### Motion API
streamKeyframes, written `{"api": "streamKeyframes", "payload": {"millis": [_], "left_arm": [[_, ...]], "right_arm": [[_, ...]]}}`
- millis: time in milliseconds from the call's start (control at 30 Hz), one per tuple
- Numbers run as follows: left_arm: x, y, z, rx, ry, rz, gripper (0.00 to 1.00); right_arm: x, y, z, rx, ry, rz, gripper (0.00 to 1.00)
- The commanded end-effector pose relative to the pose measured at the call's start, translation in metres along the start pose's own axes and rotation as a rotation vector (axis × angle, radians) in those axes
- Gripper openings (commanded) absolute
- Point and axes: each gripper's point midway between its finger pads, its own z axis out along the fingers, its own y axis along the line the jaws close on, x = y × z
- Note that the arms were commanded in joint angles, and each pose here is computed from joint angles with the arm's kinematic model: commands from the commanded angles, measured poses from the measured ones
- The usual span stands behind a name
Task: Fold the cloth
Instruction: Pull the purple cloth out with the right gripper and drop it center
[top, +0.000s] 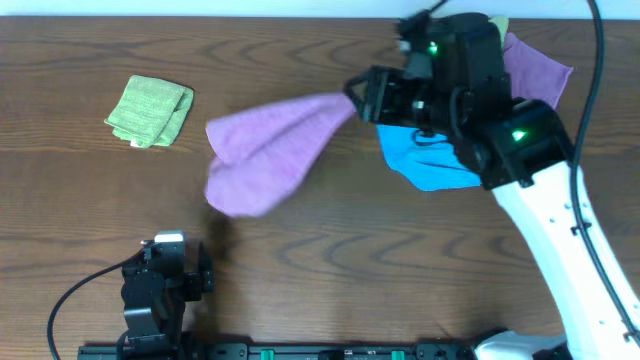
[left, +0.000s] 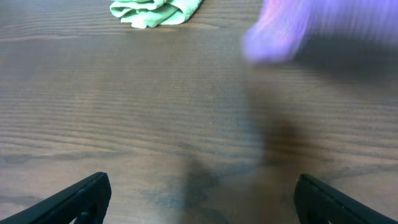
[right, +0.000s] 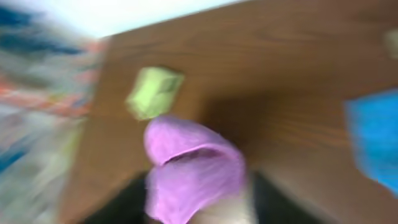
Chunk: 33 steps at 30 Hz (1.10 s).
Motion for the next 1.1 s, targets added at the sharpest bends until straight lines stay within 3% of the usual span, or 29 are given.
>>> {"api": "streamKeyframes", "payload": {"millis": [0, 200, 233, 300, 700, 1067], "left_arm": [[0.002, -0.001, 0.001, 0.001, 0.004, -0.005, 0.95], [0.002, -0.001, 0.001, 0.001, 0.004, -0.005, 0.95], [0.002, -0.001, 0.001, 0.001, 0.004, -0.005, 0.95], [0.002, -0.001, 0.001, 0.001, 0.004, -0.005, 0.95], [0.002, -0.001, 0.001, 0.001, 0.004, -0.005, 0.95], [0.002, -0.001, 0.001, 0.001, 0.004, -0.005, 0.95]], "right_arm": [[-0.015, -0.045, -0.004, 0.221, -0.067, -0.038, 0.99], [-0.009, -0.099, -0.004, 0.457, -0.023, -0.129, 0.99], [-0.005, -0.107, 0.002, 0.475, 0.008, -0.15, 0.81], [0.005, -0.124, 0.019, 0.509, 0.071, -0.155, 0.02], [0.06, -0.229, 0.137, 0.671, 0.367, -0.09, 0.01], [0.108, -0.32, 0.17, 0.682, 0.574, 0.089, 0.01]]}}
